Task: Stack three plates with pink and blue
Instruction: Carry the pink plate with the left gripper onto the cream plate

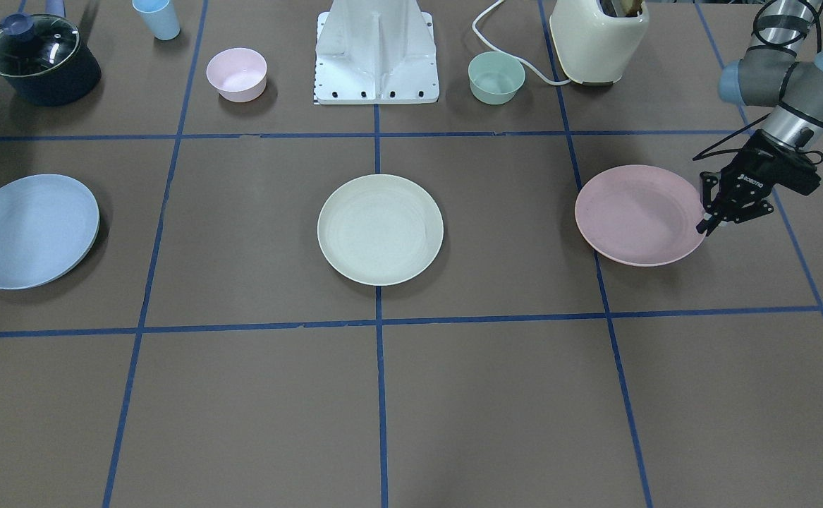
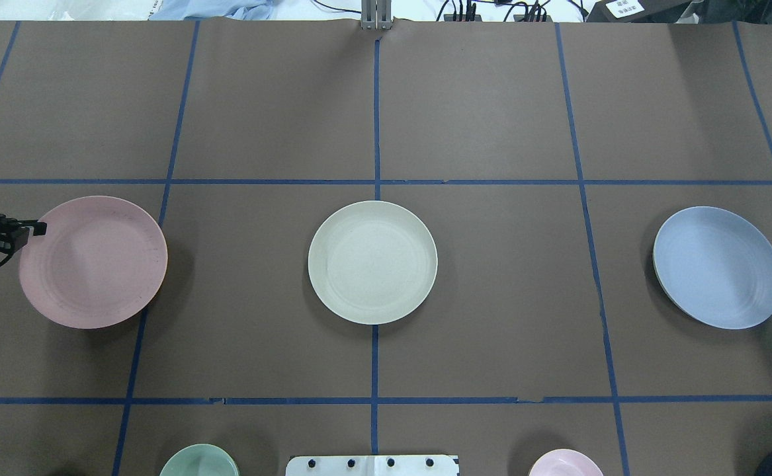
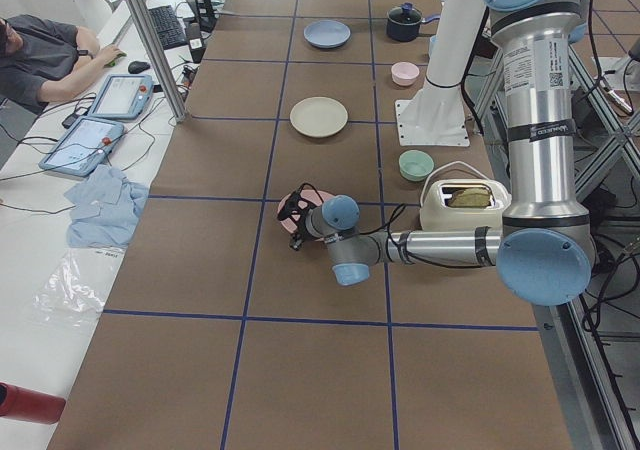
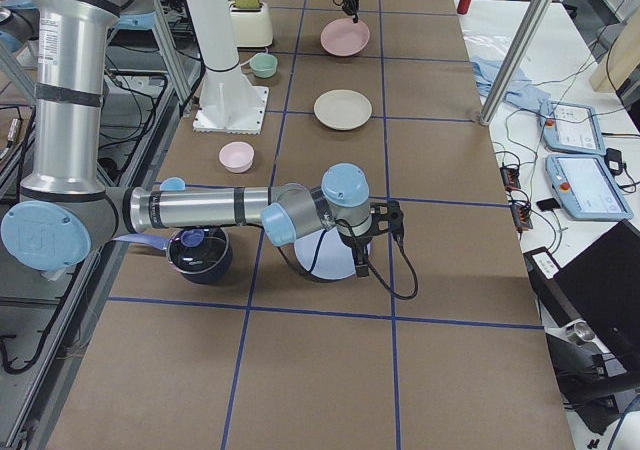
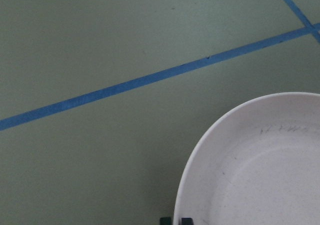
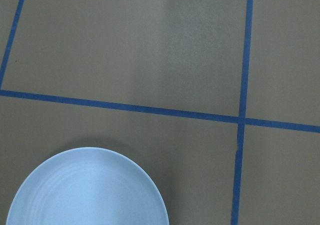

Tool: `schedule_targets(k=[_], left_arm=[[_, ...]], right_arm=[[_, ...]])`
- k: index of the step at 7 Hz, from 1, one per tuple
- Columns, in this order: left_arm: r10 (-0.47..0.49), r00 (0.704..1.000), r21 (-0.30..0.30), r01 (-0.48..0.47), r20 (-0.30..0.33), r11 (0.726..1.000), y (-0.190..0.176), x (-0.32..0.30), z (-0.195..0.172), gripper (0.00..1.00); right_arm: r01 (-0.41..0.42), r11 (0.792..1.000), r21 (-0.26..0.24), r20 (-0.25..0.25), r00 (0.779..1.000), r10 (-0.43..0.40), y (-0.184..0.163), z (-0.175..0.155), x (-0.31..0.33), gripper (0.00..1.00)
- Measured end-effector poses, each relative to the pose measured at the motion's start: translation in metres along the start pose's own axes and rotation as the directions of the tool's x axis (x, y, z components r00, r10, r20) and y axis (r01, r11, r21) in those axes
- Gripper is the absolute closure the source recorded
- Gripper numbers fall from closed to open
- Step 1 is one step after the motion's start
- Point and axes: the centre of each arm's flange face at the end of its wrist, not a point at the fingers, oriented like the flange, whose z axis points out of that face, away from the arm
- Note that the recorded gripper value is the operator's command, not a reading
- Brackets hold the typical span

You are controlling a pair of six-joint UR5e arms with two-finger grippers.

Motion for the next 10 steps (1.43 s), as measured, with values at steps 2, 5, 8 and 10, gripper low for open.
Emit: schedule_targets(k=[2, 5, 8, 10], left_arm=[[-0.015, 0.997, 0.024, 0.017, -0.074, 1.000, -0.044, 0.045, -0.004, 1.00], [-0.161, 0.981, 0.014, 0.163, -0.112, 0.987, -0.142, 0.144, 0.000, 1.00], [-0.289, 0.947, -0.018, 0.289, -0.138, 0.957, -0.172, 0.250, 0.052, 1.00], [-0.380, 0.916, -0.028, 0.380, -0.126, 0.925, -0.161, 0.322, 0.093, 1.00]], right_arm=[[0.000, 1.000, 0.000, 0.000, 1.000, 0.000, 0.000, 0.000, 0.000, 0.00], [-0.002, 1.000, -0.002, 0.001, 1.000, 0.002, 0.001, 0.001, 0.001, 0.00], [-0.002, 1.000, -0.002, 0.001, 1.000, 0.002, 0.001, 0.001, 0.001, 0.00], [-0.003, 1.000, -0.003, 0.001, 1.000, 0.003, 0.001, 0.001, 0.002, 0.00]])
